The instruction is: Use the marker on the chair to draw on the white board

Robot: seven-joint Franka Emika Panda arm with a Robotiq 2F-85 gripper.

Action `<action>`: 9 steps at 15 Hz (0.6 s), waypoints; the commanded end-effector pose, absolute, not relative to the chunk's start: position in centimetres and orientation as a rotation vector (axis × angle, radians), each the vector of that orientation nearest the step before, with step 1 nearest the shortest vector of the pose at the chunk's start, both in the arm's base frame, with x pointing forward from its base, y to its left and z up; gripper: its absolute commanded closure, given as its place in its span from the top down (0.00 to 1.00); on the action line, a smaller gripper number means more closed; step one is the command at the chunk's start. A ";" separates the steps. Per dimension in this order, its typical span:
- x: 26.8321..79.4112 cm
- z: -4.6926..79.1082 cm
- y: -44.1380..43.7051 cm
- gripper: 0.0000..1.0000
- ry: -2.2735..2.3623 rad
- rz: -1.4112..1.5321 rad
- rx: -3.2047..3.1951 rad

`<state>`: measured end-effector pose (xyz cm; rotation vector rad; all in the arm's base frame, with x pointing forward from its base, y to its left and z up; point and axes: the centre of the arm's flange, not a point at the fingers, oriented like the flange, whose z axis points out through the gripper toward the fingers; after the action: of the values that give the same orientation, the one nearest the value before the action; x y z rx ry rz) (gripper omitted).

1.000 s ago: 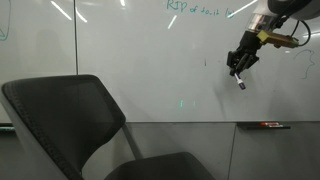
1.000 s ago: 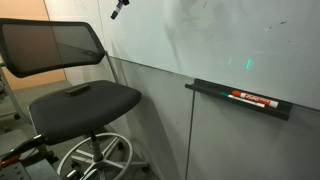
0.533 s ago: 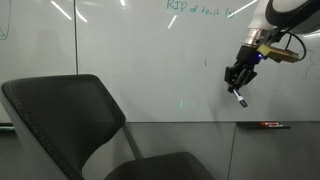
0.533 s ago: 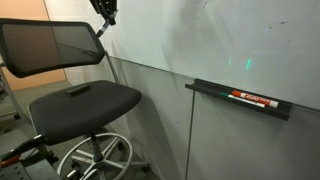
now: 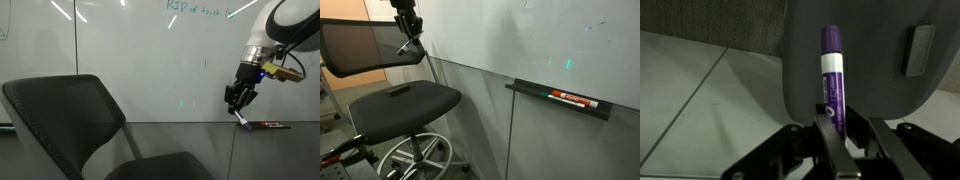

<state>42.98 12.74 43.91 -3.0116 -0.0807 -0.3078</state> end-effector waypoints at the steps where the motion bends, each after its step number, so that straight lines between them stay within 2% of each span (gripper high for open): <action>1: 41.4 41.1 13.8 0.08 -0.144 -0.290 -2.974; 9: 39.5 36.0 16.6 0.08 -0.244 -0.251 -2.934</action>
<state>40.09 15.63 37.50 -2.9747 -0.1981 -0.2273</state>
